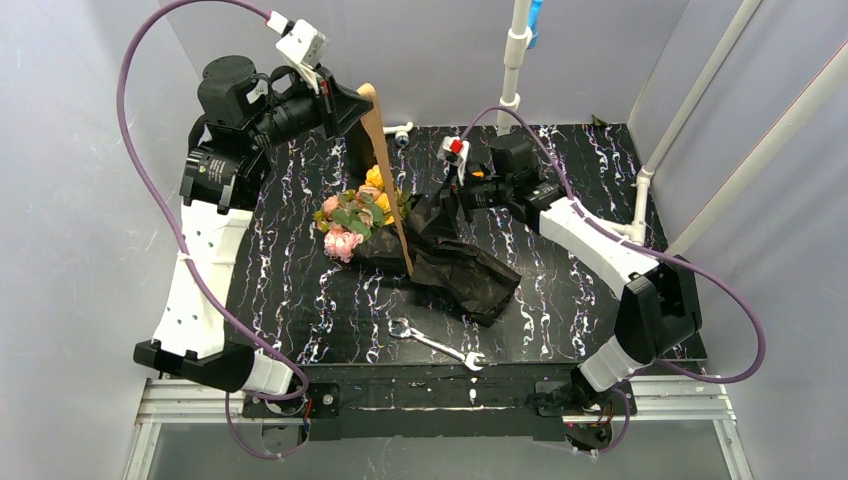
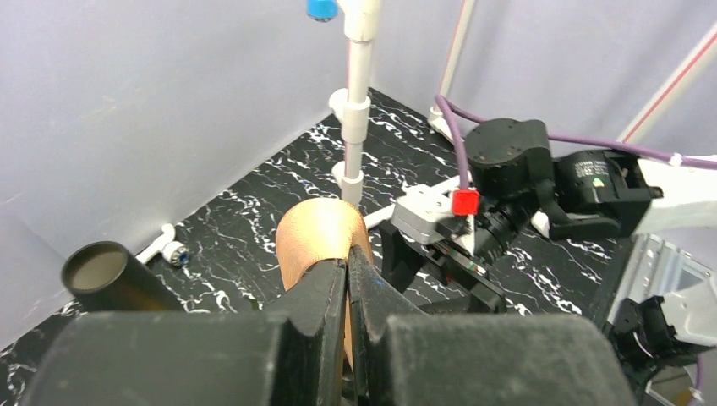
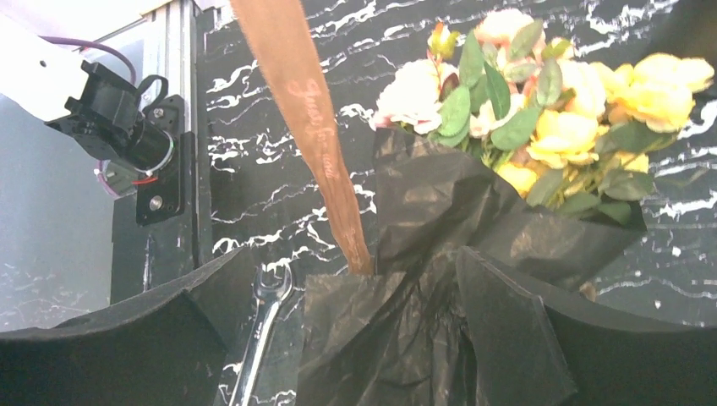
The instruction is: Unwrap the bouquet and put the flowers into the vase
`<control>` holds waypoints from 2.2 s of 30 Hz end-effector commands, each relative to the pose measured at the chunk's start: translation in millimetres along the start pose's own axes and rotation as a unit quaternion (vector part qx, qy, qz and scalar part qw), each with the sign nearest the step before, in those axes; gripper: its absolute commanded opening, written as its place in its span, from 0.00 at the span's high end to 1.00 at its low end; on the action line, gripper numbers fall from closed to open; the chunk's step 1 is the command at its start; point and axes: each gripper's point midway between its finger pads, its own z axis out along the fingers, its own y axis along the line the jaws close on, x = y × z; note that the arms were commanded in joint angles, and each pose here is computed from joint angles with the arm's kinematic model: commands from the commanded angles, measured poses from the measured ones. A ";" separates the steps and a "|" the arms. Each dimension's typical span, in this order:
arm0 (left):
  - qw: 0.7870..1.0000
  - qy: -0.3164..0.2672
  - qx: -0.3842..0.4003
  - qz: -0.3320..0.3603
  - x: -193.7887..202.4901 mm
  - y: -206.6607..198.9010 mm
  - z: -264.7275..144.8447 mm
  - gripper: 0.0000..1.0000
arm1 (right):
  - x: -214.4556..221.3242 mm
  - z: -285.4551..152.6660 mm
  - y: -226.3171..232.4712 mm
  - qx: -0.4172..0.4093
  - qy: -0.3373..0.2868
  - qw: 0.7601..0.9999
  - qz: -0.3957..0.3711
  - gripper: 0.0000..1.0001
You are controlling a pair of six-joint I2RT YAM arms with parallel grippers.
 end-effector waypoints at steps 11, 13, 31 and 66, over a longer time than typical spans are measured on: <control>0.993 -0.047 -0.077 0.078 -47.4 10.3 -29.5 1.00 | -18.7 46.8 21.5 -0.007 -0.055 0.997 -0.054 0.06; 0.992 -0.058 -0.083 0.076 -51.6 10.2 -31.9 1.00 | -14.2 55.5 25.1 -0.012 -0.045 0.997 -0.058 0.07; 0.975 0.006 -0.223 0.027 4.6 47.7 -73.7 1.00 | -84.1 75.4 30.2 0.009 -0.080 0.994 -0.069 0.99; 0.996 0.043 -0.060 0.051 115.1 -15.6 -85.5 0.02 | -335.1 -51.3 113.5 0.019 -0.329 0.926 -0.182 0.99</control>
